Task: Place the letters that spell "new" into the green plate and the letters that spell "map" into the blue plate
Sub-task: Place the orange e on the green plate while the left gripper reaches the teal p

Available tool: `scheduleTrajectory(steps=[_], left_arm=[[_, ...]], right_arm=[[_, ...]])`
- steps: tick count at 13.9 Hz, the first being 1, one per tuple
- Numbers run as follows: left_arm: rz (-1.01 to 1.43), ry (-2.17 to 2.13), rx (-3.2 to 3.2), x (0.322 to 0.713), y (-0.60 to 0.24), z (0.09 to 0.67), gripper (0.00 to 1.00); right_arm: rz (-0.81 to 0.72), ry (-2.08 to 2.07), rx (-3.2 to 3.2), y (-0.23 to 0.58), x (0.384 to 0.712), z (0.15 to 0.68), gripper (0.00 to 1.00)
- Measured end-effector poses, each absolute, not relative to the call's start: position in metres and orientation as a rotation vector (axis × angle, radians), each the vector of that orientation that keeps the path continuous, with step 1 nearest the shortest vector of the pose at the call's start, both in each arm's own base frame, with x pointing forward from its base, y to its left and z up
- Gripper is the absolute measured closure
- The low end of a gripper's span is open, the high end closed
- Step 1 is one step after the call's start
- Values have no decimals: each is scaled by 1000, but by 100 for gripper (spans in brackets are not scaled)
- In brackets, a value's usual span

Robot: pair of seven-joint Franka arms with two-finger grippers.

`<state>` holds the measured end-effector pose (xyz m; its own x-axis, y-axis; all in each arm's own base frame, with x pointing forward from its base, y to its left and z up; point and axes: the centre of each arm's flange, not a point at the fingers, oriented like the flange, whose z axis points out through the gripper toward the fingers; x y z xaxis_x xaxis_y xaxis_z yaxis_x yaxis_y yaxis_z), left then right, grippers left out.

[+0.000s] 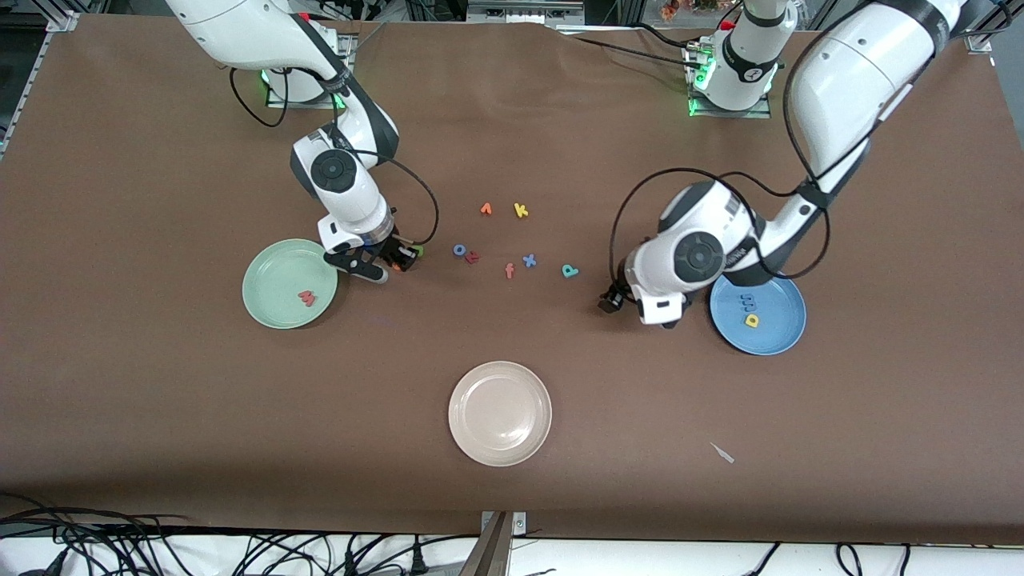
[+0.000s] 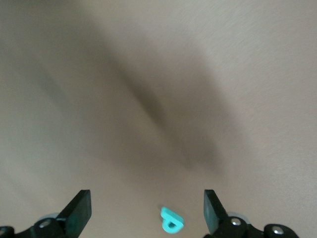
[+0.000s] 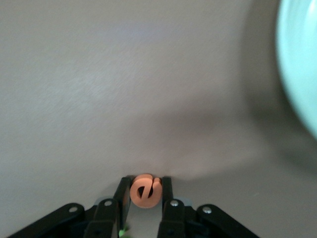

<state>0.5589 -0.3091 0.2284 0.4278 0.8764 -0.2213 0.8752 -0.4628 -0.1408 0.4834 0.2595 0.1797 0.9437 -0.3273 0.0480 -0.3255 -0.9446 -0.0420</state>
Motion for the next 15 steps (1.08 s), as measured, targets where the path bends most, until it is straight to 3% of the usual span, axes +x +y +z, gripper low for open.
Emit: scheduleTrajectory(steps=[7,10,15], left_arm=[[161,-2213,-2099,516,-373,222,0],[107,-2301,-2005,506,-384,208,0],[163,-2355,-2018,503,-395,194,0]], right_arm=[[5,226,-3273,171,543,256,70],[-8,191,-3277,139,546,244,68],[-51,173,-3252,141,530,224,23]])
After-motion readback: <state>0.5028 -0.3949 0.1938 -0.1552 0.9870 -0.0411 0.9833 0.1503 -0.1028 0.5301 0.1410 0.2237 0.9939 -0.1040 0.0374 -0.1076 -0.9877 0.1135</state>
